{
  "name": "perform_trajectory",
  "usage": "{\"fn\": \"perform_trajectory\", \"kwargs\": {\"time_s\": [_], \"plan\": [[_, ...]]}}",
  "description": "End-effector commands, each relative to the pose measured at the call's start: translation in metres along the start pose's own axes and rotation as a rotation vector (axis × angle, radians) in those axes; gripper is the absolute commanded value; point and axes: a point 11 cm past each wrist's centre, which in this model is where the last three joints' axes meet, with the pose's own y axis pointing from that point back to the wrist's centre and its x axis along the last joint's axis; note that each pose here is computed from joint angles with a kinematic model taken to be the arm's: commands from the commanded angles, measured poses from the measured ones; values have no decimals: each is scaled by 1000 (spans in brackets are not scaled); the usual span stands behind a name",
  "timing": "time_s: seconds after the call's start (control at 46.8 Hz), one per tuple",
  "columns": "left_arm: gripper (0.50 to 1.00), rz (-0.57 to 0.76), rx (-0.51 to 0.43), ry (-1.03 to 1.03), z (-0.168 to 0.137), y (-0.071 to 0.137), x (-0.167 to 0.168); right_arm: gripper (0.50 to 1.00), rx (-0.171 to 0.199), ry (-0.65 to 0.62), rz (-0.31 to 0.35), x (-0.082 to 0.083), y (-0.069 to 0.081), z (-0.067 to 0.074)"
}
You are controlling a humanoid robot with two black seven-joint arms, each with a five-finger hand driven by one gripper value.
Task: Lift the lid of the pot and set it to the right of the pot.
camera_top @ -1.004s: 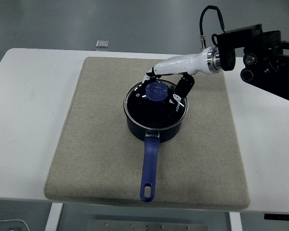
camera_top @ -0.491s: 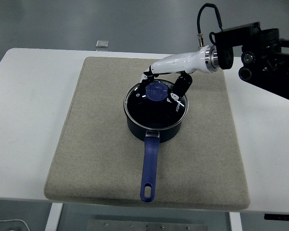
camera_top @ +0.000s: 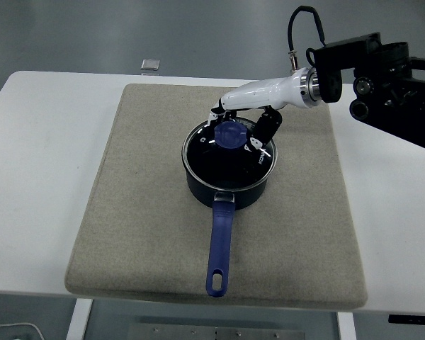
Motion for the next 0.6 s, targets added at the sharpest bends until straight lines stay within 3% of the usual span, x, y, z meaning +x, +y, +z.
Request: {"fn": "perform_trajectory", "kwargs": {"time_s": [0.0, 0.406, 0.577], "plan": [[1000, 0, 0, 0, 0, 0, 0, 682, 0, 1, 1, 0, 0, 0], [1000, 0, 0, 0, 0, 0, 0, 556, 1, 13, 7, 6, 2, -3], [1000, 0, -2, 0, 1, 0, 0, 549, 0, 15, 7, 7, 2, -3]]}}
